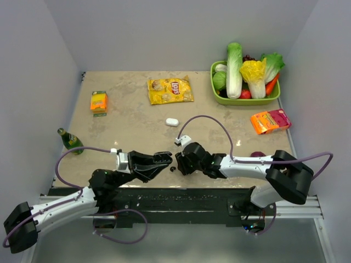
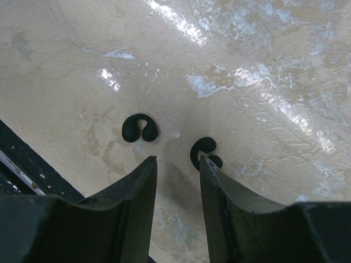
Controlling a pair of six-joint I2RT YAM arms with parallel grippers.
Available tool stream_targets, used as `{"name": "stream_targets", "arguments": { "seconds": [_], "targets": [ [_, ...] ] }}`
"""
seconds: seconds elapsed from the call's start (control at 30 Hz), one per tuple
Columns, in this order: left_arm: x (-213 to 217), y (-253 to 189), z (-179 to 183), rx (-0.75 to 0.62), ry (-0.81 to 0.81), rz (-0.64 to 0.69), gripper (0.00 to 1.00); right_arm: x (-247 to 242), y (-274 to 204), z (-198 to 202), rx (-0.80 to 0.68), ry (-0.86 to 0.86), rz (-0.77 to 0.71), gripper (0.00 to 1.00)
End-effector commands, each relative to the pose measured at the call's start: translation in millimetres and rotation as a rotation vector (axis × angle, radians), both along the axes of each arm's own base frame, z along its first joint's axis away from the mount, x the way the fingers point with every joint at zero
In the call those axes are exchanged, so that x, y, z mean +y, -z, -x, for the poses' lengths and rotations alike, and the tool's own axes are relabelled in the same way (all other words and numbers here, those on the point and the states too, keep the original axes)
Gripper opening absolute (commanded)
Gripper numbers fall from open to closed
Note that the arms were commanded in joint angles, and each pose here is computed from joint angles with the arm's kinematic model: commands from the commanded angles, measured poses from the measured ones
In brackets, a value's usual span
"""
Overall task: Insert the wireless bluetooth earbuds into the charging case
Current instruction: Pick up the earbud from the center of the board.
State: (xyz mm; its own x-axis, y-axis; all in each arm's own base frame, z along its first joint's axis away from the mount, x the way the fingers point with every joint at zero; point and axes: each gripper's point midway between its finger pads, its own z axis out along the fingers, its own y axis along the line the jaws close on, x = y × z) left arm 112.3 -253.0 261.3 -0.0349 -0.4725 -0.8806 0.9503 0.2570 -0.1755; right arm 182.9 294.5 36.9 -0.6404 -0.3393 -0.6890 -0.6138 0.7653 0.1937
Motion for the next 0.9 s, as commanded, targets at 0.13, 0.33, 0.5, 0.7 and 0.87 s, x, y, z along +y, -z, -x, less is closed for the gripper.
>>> {"name": "stream_targets", "arguments": {
  "seconds": [0.13,0.33,0.5,0.7,0.87],
  "targets": [
    [6.2,73.8,5.7,0.081,0.01,-0.102,0.0,15.1,-13.6,-12.5,-0.046,0.002,-0.04,0.41],
    [6.3,73.5,6.1,0.081,0.012,-0.101,0.0,10.4,-8.2,-16.2,-0.052,0.025,-0.007,0.41],
    [6.6,73.4,5.1,0.084,0.006,-0.1,0.0,3.5,-3.3,-18.1,-0.052,0.056,0.02,0.41],
    [6.7,73.0,5.0,0.082,0.006,-0.101,0.0,-4.5,-3.8,-21.7,-0.068,0.092,0.043,0.4],
    [6.2,74.1,4.7,0.086,0.005,-0.106,0.0,-9.3,-4.1,-23.7,-0.078,0.111,0.056,0.34]
  ]
}}
